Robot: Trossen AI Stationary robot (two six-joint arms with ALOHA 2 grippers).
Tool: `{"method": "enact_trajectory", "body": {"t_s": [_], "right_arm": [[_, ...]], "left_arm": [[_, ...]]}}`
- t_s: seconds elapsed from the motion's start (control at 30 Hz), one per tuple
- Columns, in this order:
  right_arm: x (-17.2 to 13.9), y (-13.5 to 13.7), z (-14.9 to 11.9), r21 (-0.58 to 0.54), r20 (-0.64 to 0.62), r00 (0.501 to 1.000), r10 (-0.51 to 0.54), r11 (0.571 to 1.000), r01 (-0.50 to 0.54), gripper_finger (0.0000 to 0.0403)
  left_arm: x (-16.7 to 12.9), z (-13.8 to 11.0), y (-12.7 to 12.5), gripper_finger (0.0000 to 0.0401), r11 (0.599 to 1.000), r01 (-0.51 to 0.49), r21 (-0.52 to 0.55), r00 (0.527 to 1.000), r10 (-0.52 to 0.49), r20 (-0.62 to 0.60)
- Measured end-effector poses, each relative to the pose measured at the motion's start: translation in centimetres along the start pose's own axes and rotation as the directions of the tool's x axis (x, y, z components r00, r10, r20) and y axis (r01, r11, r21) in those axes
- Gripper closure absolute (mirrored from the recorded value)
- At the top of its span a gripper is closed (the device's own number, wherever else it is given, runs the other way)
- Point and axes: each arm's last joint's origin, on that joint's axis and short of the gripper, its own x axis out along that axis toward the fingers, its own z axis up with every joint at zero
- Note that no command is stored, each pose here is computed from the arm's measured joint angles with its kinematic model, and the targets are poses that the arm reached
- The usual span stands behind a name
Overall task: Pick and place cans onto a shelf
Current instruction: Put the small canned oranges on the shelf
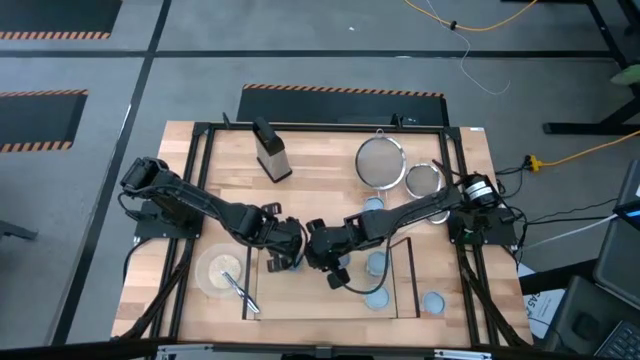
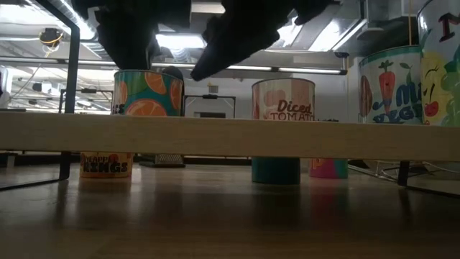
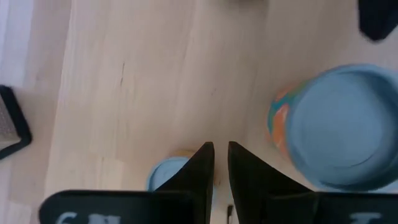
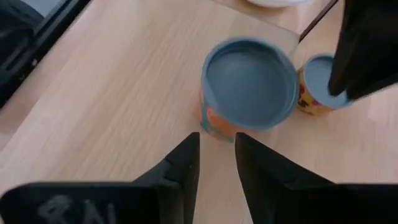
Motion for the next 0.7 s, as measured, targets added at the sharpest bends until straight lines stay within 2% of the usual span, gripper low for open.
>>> {"method": "enact_trajectory", "body": {"t_s": [0.27,0.4,0.7], "right_arm": [[0.0,-0.4,0.4,0.007,0.041,0.999,-0.018,1.0,0.018,0.0296],[0.0,-0.6,0.3,0.011,0.035,0.998,-0.059,0.998,0.058,0.0296],[1.2,-0.7,0.2,0.017,0.044,0.996,-0.078,0.997,0.077,0.0296]], "left_arm": [[-0.1,-0.1,-0.3,0.0362,0.999,0.047,0.004,0.999,-0.047,-0.017],[-0.1,-0.2,-0.5,0.0362,0.999,0.052,0.006,0.999,-0.051,-0.016],[-0.2,-0.4,-0.9,0.0362,0.997,0.076,0.014,0.997,-0.076,-0.029]]}}
